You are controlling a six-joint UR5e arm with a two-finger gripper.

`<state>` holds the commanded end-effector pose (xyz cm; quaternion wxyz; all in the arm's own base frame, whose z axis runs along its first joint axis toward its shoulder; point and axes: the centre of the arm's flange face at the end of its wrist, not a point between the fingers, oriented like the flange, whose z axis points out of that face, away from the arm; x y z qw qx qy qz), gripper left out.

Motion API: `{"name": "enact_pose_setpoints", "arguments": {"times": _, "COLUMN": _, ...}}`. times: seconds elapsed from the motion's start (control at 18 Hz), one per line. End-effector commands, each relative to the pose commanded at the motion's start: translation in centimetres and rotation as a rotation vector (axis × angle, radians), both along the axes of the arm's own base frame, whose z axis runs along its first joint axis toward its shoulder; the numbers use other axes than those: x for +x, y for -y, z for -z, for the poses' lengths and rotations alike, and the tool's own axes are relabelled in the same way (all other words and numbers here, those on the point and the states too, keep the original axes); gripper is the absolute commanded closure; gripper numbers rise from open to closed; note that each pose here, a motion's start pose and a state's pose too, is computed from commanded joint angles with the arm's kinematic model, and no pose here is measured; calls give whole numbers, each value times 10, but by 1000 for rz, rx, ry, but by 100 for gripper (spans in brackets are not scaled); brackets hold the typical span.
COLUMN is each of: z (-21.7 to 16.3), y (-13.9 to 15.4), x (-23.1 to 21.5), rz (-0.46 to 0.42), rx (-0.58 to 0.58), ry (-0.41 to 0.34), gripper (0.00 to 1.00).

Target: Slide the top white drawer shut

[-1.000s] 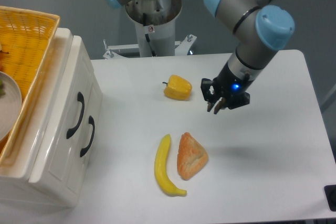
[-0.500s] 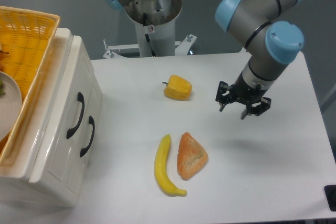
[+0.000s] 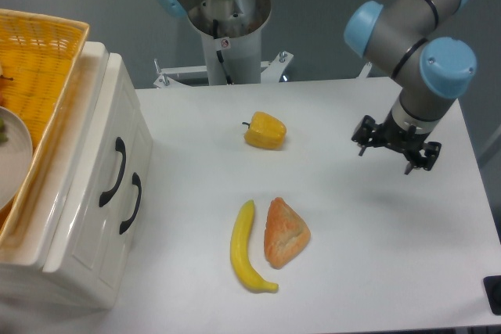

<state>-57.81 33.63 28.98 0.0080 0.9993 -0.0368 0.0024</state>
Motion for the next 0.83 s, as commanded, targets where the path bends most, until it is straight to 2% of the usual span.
{"name": "enact_pose_setpoints", "arguments": {"times": 0.17, "z": 2, "y": 7, "x": -8, "rz": 2, "rx": -7, "ry": -4, "gripper": 0}}
{"name": "enact_pose_setpoints", "arguments": {"times": 0.39, "z": 1, "y": 8, "x": -10, "rz": 153, "rx": -1, "ry": -3, "gripper": 0}}
{"name": "enact_pose_setpoints", "arguments": {"times": 0.83, "z": 7, "y": 1, "x": -12, "rz": 166, "rx": 54, "ry": -3, "gripper": 0}}
